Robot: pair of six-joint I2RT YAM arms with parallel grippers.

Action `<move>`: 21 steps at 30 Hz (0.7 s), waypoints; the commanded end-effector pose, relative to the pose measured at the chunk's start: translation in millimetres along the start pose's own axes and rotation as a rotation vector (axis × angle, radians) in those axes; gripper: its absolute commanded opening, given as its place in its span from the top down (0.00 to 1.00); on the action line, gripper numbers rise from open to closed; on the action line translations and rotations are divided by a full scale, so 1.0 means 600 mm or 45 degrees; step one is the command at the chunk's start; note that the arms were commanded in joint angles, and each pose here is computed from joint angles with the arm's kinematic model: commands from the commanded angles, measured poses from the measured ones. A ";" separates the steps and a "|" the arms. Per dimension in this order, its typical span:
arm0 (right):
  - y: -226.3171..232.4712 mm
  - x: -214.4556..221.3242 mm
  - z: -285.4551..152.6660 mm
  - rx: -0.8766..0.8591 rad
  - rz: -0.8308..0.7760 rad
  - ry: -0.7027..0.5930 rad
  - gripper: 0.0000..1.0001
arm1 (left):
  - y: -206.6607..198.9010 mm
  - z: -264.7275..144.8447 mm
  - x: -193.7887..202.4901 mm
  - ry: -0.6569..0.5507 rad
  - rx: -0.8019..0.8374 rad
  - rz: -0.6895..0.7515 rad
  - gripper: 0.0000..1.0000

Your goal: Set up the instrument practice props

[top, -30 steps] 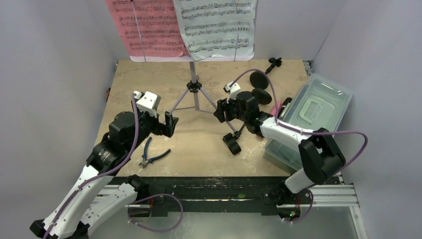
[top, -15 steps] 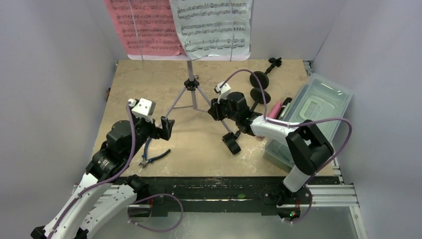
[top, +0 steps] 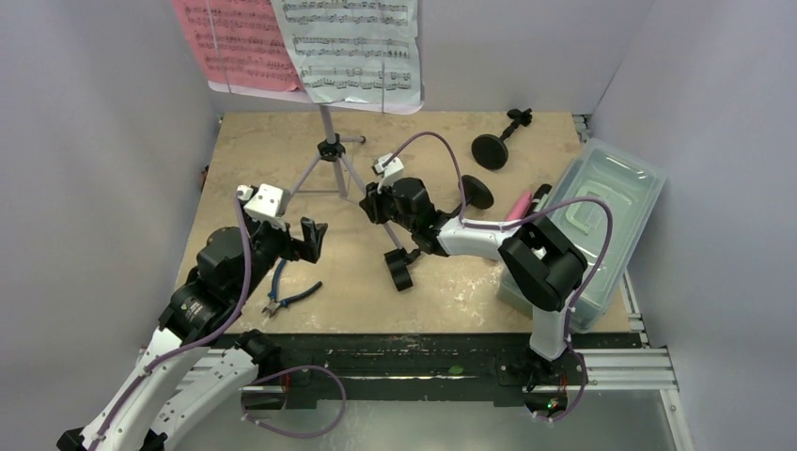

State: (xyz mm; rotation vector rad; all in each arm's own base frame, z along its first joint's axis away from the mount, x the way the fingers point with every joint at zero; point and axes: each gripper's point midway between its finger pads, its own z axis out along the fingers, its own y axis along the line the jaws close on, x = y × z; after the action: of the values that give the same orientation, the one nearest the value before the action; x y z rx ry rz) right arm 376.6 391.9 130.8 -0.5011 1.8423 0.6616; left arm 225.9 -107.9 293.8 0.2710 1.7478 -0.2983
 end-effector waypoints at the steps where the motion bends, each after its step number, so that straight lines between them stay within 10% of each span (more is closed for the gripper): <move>1: 0.026 -0.044 0.029 -0.034 0.137 -0.121 0.92 | 0.001 -0.006 -0.035 -0.070 -0.010 -0.041 0.00; 13: 0.026 -0.008 0.007 -0.060 0.154 -0.083 0.90 | -0.033 0.050 0.051 0.099 0.036 -0.229 0.00; 21: 0.039 -0.016 -0.048 -0.103 0.228 -0.050 0.54 | -0.059 0.096 0.114 0.234 0.042 -0.415 0.00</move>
State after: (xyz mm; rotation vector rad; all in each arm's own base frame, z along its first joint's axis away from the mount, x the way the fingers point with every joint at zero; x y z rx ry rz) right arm 361.9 393.4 128.7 -0.4289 1.8324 0.7713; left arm 246.5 -141.0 210.8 0.1256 2.0022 -0.4142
